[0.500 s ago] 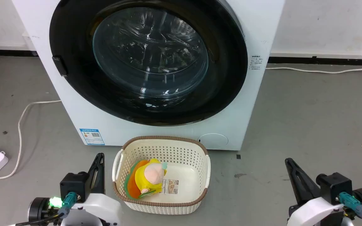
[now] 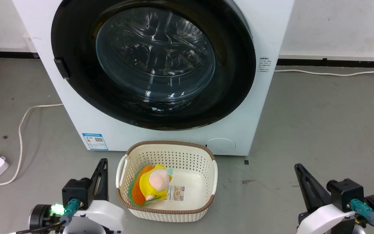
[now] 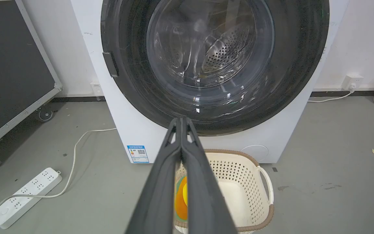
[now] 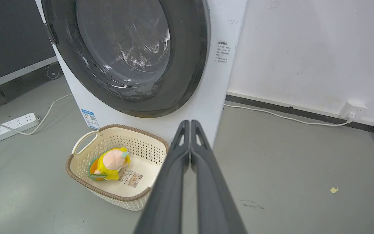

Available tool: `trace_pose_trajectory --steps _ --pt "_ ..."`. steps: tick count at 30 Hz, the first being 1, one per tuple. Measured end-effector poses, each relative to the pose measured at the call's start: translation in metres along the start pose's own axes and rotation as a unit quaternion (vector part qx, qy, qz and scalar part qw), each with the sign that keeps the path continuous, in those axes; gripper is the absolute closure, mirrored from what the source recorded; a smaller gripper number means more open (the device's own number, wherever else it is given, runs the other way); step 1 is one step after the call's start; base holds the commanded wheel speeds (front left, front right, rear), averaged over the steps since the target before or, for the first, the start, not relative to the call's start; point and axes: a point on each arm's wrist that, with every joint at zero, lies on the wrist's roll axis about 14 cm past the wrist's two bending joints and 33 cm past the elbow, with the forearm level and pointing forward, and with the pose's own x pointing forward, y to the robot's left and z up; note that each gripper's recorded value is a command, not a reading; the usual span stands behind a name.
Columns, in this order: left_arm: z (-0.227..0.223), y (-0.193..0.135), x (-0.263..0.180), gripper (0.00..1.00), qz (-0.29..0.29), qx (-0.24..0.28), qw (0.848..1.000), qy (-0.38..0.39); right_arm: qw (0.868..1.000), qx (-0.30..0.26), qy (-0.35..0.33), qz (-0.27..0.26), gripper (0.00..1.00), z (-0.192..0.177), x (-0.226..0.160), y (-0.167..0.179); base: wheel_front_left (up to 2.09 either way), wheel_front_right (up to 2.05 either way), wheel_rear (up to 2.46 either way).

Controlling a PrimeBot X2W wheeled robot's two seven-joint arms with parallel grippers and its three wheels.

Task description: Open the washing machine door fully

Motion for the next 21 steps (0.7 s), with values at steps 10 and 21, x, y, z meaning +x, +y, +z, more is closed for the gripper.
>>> trace_pose_trajectory --steps 10,21 --pt "0.0 0.0 0.0 1.0 0.0 0.0 1.0 0.0 1.0 0.0 0.0 0.0 1.0 0.0 0.0 0.0 0.0 0.0 0.0" --pt "0.0001 0.0 0.0 0.0 0.0 0.0 1.0 0.0 1.0 0.0 0.0 0.0 0.0 0.0 0.0 0.0 0.0 0.0 0.0"
